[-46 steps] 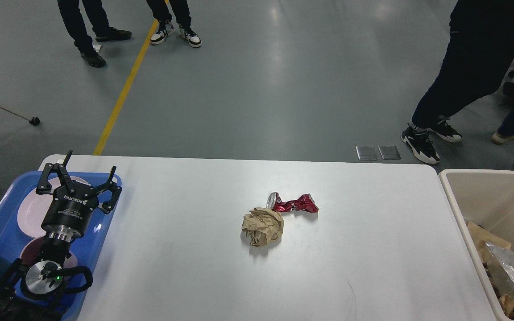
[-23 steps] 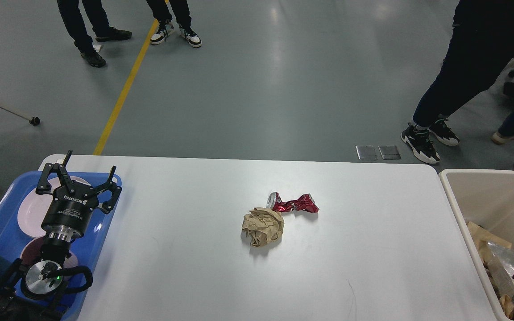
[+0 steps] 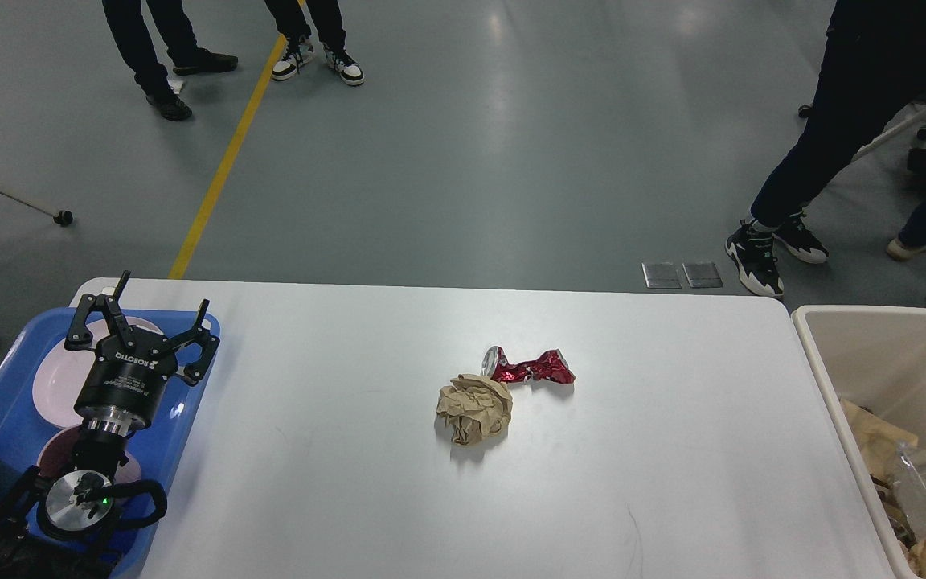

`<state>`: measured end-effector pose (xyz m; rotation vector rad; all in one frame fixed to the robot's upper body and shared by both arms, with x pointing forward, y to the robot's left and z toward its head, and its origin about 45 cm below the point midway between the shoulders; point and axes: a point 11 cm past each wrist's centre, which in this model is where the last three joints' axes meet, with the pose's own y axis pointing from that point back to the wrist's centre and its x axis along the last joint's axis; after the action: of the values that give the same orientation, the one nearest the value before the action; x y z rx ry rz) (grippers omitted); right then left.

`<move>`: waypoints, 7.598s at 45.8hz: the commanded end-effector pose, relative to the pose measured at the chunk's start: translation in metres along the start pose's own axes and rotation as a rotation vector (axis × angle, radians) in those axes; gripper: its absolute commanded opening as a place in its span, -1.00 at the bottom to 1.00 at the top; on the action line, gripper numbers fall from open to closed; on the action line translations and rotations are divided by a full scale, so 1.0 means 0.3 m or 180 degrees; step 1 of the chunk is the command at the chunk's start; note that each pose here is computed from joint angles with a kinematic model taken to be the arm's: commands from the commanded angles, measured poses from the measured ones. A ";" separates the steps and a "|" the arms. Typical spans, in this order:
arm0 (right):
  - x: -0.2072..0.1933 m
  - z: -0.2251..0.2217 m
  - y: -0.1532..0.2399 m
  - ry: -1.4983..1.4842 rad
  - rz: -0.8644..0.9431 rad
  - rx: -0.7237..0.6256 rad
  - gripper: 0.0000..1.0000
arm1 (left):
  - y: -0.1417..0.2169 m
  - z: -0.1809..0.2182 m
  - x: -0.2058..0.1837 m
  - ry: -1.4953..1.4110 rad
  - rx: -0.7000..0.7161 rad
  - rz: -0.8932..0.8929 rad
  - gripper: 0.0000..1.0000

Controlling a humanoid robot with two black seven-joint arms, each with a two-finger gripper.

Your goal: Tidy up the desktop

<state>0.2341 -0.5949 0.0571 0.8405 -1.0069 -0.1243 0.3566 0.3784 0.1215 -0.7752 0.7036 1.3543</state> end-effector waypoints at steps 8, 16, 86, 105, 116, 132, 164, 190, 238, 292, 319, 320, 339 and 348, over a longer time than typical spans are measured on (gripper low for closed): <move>0.339 -0.174 0.178 0.0125 -0.0232 0.0348 1.00 | -0.002 0.000 -0.002 0.0000 0.0000 -0.0005 0.93; 0.505 -0.351 0.429 0.0479 -0.0618 0.0731 1.00 | 0.000 0.000 0.000 0.0000 0.0002 0.0000 0.93; 0.242 -0.869 1.379 0.2345 -0.1144 0.2094 1.00 | 0.000 0.001 0.000 0.0004 -0.0006 0.0001 0.93; -0.139 -1.190 1.317 0.2443 -0.1418 0.2606 1.00 | 0.000 0.000 0.000 0.0000 0.0002 0.0000 0.93; -0.311 -1.310 1.253 0.1964 -0.1518 0.2871 1.00 | 0.000 0.000 0.000 0.0000 0.0002 0.0000 0.93; -0.453 -1.297 1.160 0.1303 -0.1664 0.2921 1.00 | 0.000 0.000 0.000 0.0000 -0.0003 0.0000 0.93; -0.532 -1.298 1.127 0.0648 -0.1834 0.2936 1.00 | 0.000 0.000 0.000 0.0000 0.0002 0.0000 0.93; -0.564 -1.276 1.090 0.0617 -0.1885 0.2862 -0.30 | 0.000 0.000 0.000 0.0000 0.0002 0.0000 0.93; -0.606 -1.253 1.127 0.0699 -0.2016 0.2830 -1.00 | 0.000 0.000 0.000 0.0000 0.0002 0.0000 0.93; 0.312 -0.613 1.333 0.1883 -0.1332 0.1683 -1.00 | 0.000 0.000 0.000 0.0000 -0.0003 0.0000 0.93; 0.541 -0.071 0.424 -0.0123 -0.0888 0.0499 -1.00 | 0.000 0.001 0.000 0.0004 -0.0006 0.0001 0.93; 0.532 -0.059 0.394 -0.0168 -0.0867 0.0482 -1.00 | 0.000 0.000 0.000 0.0000 -0.0003 0.0000 0.93; 0.047 -0.023 0.002 -0.0272 -0.0426 0.0305 -1.00 | 0.000 0.000 0.000 0.0000 -0.0003 0.0000 0.93; -0.142 -0.048 -0.010 -0.0246 -0.0240 0.0286 -1.00 | 0.000 0.000 0.000 0.0000 -0.0003 0.0000 0.93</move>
<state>0.2331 -0.5803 0.0383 0.9823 -1.0375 -0.1994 0.3566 0.3785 0.1216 -0.7765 0.7030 1.3548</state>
